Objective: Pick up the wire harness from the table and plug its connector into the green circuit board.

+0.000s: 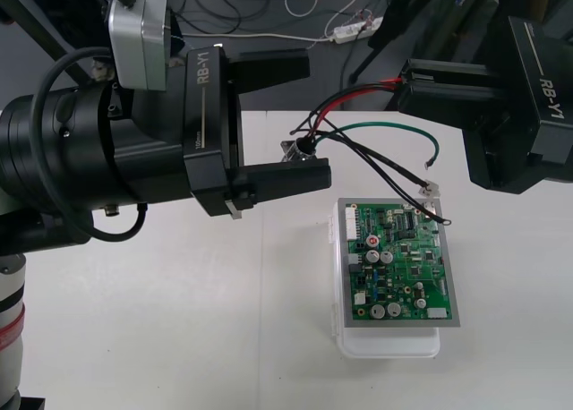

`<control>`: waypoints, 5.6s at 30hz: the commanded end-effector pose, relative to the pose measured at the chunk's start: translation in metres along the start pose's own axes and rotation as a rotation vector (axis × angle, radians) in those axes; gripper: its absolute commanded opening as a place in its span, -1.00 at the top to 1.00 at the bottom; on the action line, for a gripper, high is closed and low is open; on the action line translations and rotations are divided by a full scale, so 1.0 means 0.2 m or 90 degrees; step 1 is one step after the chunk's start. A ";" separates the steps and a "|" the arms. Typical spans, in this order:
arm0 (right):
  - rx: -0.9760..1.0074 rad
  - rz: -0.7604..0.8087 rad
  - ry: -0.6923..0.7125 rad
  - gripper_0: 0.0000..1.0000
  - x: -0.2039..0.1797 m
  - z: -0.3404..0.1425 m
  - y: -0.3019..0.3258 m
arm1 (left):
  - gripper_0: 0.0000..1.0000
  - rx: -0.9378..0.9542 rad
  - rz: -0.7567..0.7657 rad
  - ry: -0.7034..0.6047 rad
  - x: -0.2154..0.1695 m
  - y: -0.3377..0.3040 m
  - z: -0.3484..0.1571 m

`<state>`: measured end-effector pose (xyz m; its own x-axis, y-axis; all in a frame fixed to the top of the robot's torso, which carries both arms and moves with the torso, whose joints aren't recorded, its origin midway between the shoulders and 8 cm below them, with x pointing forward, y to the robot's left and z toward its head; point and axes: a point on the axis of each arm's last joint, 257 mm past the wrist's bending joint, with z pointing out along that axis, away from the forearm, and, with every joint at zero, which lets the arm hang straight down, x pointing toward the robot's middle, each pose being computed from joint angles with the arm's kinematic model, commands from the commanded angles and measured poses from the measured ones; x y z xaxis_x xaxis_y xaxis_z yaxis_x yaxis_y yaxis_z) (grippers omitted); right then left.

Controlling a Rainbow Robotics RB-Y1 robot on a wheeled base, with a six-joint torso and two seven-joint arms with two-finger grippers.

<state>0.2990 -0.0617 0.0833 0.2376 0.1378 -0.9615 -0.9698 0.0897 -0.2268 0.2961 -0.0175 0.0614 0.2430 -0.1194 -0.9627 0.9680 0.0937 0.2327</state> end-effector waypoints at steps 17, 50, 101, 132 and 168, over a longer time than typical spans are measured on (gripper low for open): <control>-0.015 0.035 -0.023 1.00 -0.02 0.08 0.08 | -1.00 0.054 -0.003 -0.067 -0.21 -0.02 0.18; -0.028 0.041 0.033 1.00 0.02 0.07 0.12 | -1.00 0.094 -0.082 0.002 -0.17 -0.02 0.19; -0.030 0.043 0.029 1.00 0.01 0.07 0.13 | 0.53 0.100 -0.109 0.011 -0.16 -0.02 0.22; -0.033 0.045 0.029 -0.03 0.02 0.07 0.13 | 1.00 0.103 -0.112 0.004 -0.18 -0.01 0.23; -0.078 0.008 0.304 -1.00 0.36 -0.26 0.14 | 1.00 0.087 -0.028 0.008 0.15 0.13 -0.08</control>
<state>0.2781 -0.0782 0.0081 0.2154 -0.2213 -0.9511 -0.9765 -0.0495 -0.2096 0.3297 -0.0228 0.0550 0.2030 -0.1410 -0.9690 0.9782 -0.0147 0.2071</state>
